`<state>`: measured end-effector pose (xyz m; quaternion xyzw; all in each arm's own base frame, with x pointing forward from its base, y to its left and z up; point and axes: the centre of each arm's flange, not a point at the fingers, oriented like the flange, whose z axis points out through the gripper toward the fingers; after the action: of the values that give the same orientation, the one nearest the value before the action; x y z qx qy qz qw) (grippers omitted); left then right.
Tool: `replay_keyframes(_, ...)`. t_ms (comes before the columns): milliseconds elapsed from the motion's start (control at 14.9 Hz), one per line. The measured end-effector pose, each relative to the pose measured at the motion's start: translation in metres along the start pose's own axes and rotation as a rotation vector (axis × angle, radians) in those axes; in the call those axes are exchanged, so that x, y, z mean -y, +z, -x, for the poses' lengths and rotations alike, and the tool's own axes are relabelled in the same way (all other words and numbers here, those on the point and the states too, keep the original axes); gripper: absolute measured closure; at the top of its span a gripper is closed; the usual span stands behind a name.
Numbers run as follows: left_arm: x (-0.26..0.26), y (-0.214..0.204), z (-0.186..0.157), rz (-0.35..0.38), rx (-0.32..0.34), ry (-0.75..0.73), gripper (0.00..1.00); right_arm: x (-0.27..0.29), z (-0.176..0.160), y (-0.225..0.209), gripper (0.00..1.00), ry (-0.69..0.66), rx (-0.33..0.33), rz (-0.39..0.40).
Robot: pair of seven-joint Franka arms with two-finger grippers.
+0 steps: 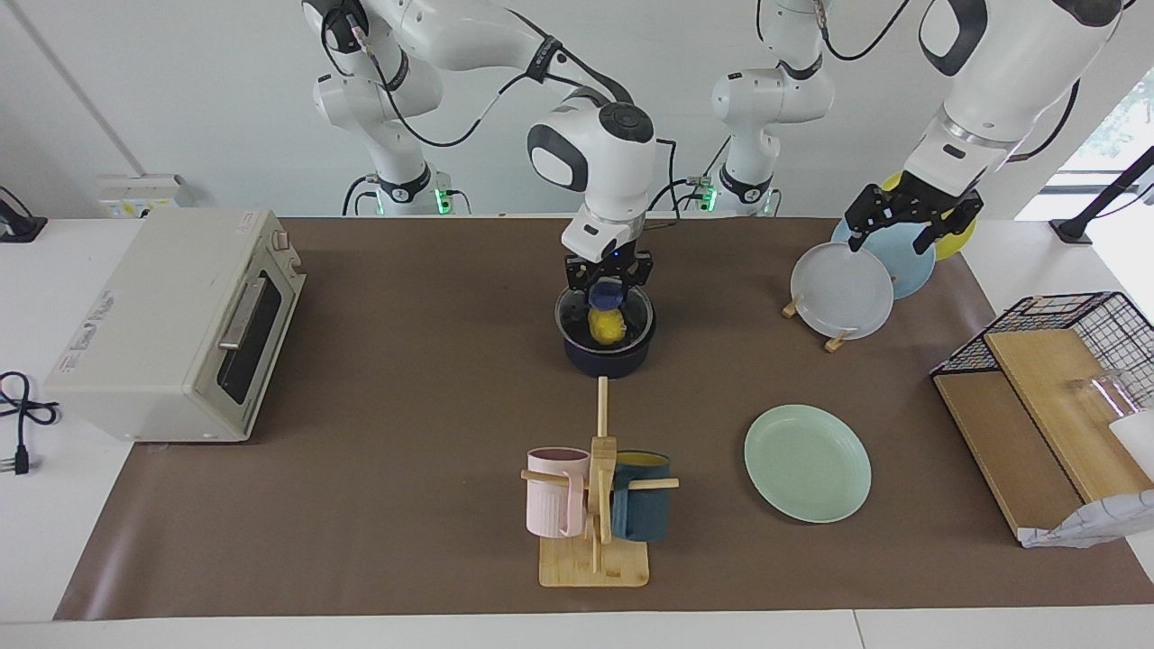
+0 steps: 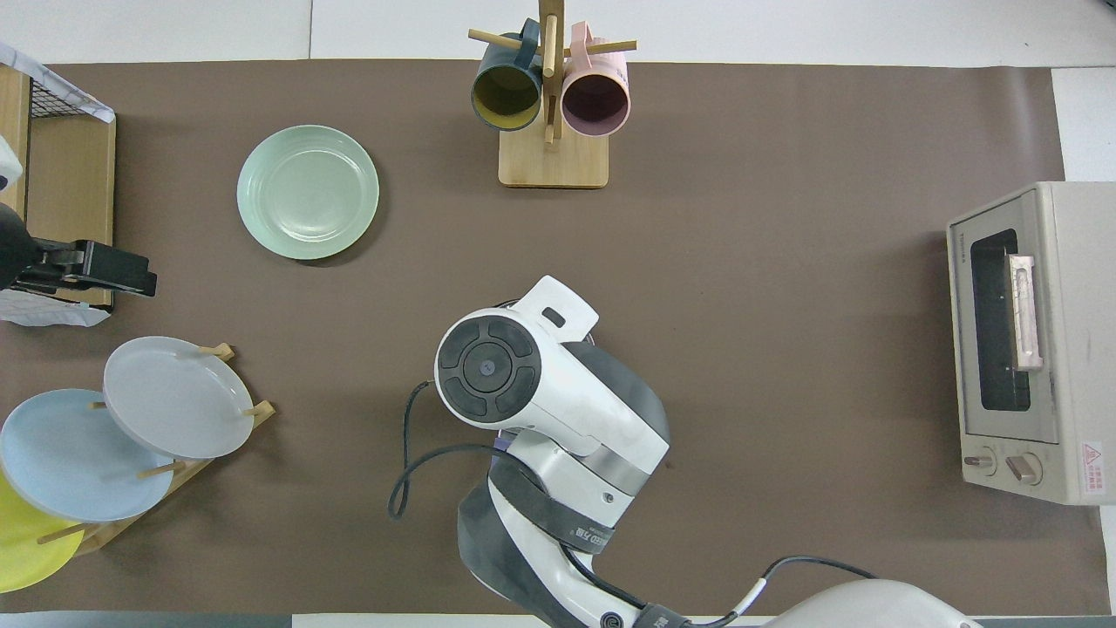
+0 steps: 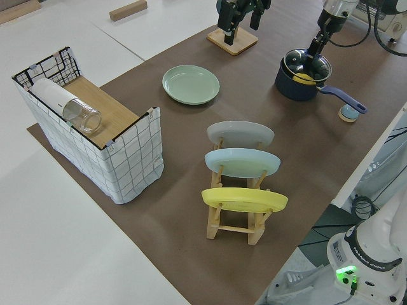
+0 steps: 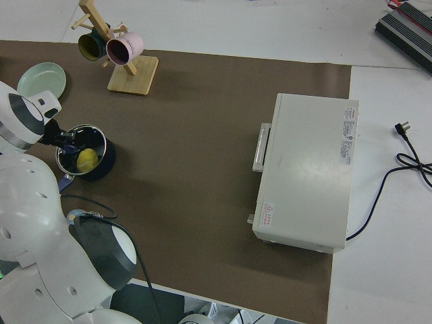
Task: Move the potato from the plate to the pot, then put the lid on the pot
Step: 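Lower the glass lid onto the pot with the right gripper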
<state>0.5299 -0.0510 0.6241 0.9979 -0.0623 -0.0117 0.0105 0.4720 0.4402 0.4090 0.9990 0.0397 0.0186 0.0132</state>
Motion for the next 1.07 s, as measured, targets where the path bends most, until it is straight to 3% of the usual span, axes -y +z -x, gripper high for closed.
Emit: replay_keyframes(1072, 0.014, -0.006, 0.004, 0.001, -0.019, -0.011, 0.0, 0.004, -0.002, 0.006, 0.34, 0.011, -0.012, -0.017)
